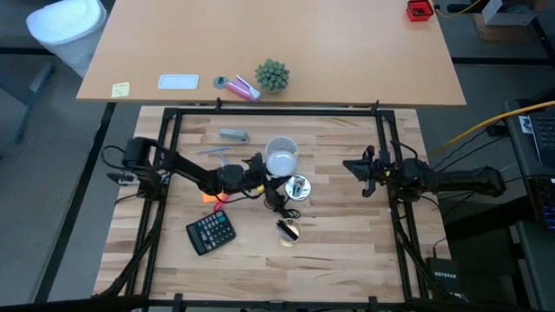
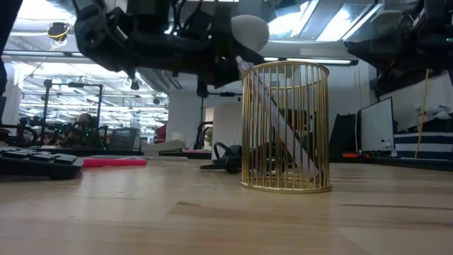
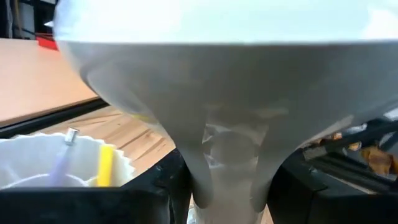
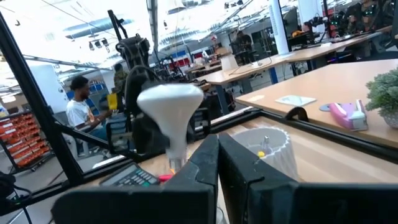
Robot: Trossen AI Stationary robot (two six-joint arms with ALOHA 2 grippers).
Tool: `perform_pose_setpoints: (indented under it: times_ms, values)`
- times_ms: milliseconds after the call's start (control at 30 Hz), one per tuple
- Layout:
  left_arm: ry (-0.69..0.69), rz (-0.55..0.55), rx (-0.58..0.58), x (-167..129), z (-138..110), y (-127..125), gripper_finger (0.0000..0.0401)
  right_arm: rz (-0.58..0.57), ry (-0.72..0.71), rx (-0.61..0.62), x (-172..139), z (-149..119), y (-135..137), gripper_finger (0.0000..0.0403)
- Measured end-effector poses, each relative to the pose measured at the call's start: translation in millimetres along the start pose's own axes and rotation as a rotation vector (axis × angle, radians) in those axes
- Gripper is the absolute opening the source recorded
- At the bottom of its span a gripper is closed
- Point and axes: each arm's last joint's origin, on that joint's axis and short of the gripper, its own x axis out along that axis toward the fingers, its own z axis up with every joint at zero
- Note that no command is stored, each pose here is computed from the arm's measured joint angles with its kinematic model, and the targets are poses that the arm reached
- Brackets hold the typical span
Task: Screw lightbulb
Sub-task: Insert the lightbulb into the lamp
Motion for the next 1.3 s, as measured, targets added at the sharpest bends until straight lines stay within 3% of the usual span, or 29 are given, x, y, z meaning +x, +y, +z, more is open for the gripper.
perform_pose_setpoints:
  times_ms: [433,733,1000,1300]
  values:
    - [-0.009,-0.047,0.197,44,-17,-21,0.0151,-0.006,0.026,0.013,21,-9,3,0.0012]
    - [0.019,-0.042,0.212,47,-29,-18,0.0151,-0.028,0.117,-0.015,40,-12,7,0.0012]
    - [0.063,-0.004,0.289,48,-33,-13,0.0146,-0.052,0.198,-0.037,56,-18,9,0.0012]
    - [0.081,0.078,0.343,55,-30,12,0.0148,-0.049,0.233,-0.044,63,-21,10,0.0012]
